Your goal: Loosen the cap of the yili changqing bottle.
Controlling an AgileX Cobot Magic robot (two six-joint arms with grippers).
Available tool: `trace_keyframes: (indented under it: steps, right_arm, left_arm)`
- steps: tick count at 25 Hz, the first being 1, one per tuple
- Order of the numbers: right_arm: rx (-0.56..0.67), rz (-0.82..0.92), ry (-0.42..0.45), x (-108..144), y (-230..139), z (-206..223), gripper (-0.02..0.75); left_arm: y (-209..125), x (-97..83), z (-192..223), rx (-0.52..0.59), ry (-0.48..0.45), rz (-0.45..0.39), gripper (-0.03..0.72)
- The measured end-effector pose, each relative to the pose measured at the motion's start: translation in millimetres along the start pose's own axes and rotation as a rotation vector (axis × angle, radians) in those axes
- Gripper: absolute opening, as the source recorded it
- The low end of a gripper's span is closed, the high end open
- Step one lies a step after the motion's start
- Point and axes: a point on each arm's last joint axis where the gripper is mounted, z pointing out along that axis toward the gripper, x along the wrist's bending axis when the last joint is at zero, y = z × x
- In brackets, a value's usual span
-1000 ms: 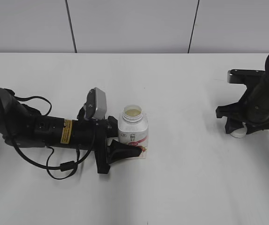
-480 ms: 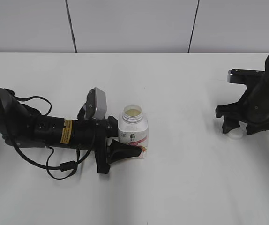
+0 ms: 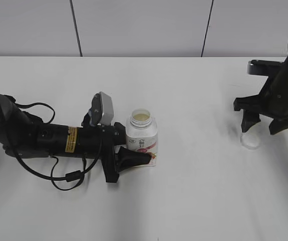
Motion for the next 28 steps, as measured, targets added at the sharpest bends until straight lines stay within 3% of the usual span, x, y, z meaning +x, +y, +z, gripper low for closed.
trace_keyframes:
  steps: [6,11,13,28]
  right_arm:
    - [-0.103,-0.002,0.023,2.8,7.7,-37.4,0.524]
    - [-0.155,-0.002,0.034,3.3,7.7,-56.2,0.524]
    - [-0.168,-0.003,0.037,3.5,7.5,-61.0,0.524]
    - [-0.178,-0.003,0.039,3.5,7.4,-64.4,0.524]
  left_arm:
    - [0.1,0.2,0.0,-0.001,0.003,-0.002,0.401]
    - [2.1,0.0,0.0,-0.023,0.000,-0.008,0.585]
    - [3.3,-0.1,-0.4,-0.026,-0.002,-0.005,0.610]
    - [40.3,-4.4,-13.6,-0.040,-0.036,0.114,0.593]
